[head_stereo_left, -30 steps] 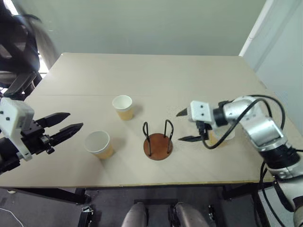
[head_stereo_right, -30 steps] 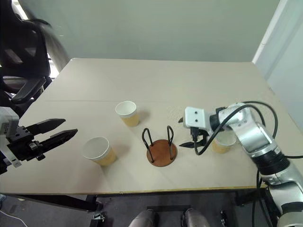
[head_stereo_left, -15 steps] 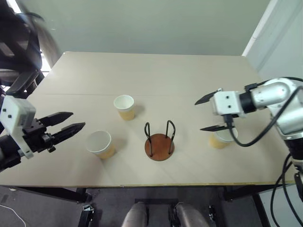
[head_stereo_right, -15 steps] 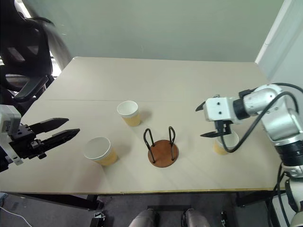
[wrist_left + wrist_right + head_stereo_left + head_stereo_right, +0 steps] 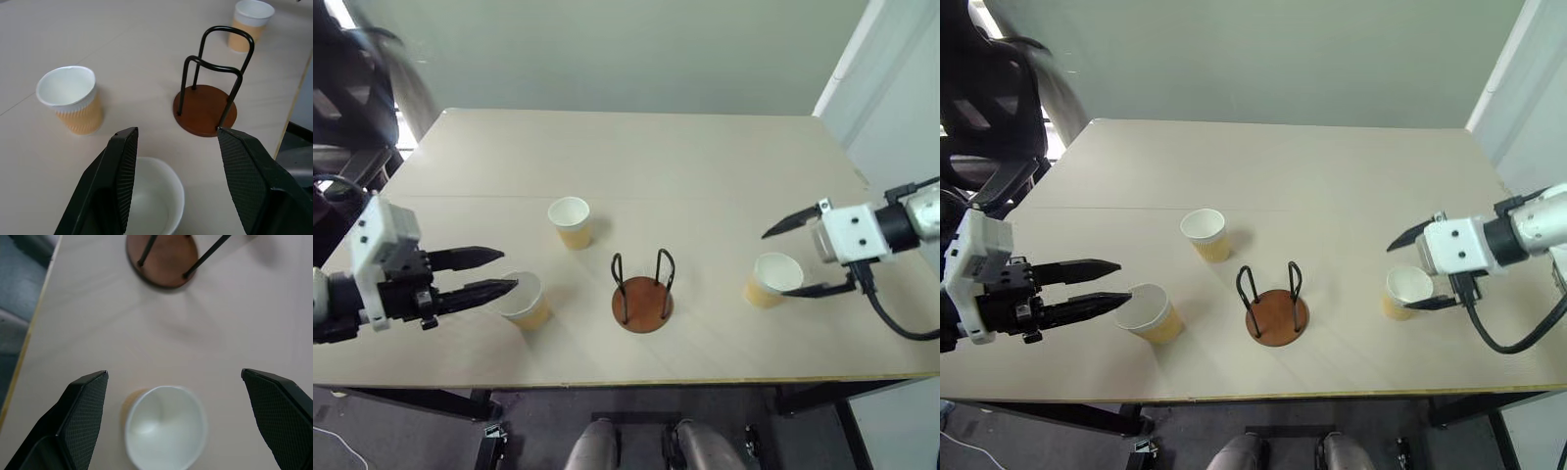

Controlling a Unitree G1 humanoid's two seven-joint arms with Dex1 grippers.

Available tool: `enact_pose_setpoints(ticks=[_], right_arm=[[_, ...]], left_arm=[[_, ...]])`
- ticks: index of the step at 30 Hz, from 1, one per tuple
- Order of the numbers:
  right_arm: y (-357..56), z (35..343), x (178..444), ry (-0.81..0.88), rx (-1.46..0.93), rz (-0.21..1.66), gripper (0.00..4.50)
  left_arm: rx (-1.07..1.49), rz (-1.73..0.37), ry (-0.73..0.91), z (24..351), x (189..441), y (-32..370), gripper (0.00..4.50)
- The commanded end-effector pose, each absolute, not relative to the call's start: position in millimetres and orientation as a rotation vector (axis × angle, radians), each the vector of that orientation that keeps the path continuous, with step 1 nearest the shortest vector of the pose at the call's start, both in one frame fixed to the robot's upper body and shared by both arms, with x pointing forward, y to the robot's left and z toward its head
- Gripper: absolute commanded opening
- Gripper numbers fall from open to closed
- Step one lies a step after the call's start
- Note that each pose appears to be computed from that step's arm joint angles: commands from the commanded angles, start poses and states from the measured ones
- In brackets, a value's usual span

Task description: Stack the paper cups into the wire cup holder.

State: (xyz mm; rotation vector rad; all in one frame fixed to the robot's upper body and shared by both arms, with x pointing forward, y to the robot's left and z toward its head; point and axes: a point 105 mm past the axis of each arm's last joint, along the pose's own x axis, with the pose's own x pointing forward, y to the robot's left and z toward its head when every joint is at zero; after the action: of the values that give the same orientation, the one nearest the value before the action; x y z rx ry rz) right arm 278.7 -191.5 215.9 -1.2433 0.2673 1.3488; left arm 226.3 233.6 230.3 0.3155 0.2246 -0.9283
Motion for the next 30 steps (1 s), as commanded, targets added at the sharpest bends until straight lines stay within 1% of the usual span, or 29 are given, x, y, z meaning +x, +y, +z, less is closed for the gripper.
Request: enact_pose_setpoints(ticks=[1,7,10,15,22,30], right_arm=[[-195.1,212.6,284.5,0.278,-1.326,1.302,4.49],[-213.7,196.2,287.5,0.366,-1.395,1.289,4.49],[-213.2,185.1,287.0,0.381,-1.407,1.310,4.49],[-212.3,175.4,286.8,0.386,-1.403,1.326,4.49],[-211.4,158.6,292.2,0.407,-1.420,1.330,4.49],[-219.5,150.7,299.5,0.452,-1.434,1.310,4.49]], left_arm=[[0.357,-0.979,0.210,233.1,223.1,219.8,2.76],[0.369,-1.006,0.212,235.6,216.0,211.3,2.76],[0.370,-1.003,0.218,235.5,214.7,211.4,2.76],[0.371,-0.990,0.223,235.1,213.8,213.3,2.76],[0.374,-0.983,0.214,236.3,213.9,212.4,2.76],[0.378,-0.975,0.208,237.7,213.2,212.6,2.76]])
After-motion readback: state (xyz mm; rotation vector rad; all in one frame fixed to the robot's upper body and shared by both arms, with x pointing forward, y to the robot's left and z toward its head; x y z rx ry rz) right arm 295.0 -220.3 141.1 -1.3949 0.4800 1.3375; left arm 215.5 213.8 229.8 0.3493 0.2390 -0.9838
